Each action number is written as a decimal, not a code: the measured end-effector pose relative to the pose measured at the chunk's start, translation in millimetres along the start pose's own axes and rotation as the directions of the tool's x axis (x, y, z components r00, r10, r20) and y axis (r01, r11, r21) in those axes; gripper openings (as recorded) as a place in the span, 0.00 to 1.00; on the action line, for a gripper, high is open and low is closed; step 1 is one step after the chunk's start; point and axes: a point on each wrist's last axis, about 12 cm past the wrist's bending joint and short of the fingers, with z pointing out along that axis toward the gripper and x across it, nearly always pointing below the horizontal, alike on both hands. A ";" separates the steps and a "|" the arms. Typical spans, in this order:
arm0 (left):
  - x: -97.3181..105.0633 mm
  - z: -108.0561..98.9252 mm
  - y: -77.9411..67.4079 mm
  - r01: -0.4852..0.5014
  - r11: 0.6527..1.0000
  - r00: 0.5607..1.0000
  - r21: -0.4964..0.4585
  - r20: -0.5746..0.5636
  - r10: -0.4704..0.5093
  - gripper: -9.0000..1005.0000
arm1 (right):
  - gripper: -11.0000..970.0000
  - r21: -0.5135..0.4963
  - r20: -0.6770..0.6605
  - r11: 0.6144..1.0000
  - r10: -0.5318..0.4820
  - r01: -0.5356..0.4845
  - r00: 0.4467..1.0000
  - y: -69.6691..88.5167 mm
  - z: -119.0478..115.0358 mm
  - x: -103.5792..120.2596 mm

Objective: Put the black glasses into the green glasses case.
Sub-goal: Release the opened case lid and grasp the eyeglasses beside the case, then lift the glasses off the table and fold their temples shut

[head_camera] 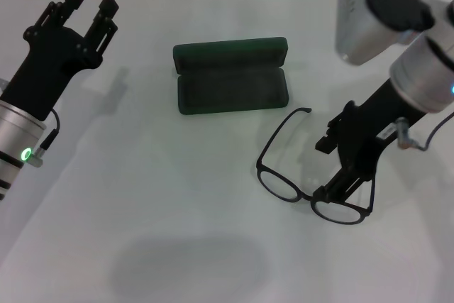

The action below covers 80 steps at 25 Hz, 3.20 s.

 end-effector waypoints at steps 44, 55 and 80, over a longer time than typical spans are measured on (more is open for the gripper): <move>3.6 4.7 -1.7 -0.034 0.999 0.999 0.006 -0.028 0.035 0.60 | 0.45 0.068 -0.135 0.992 -0.093 0.102 0.987 22.9 76.6 -15.9; 1.7 7.5 -0.9 -0.040 0.999 0.999 0.010 -0.020 0.040 0.60 | 0.23 0.063 -0.147 0.996 -0.061 0.071 0.987 18.3 76.5 -11.3; -21.6 14.6 4.7 0.157 0.972 0.987 0.173 0.009 -0.161 0.60 | 0.12 0.210 0.514 0.978 -0.120 0.011 0.850 1.2 13.9 61.2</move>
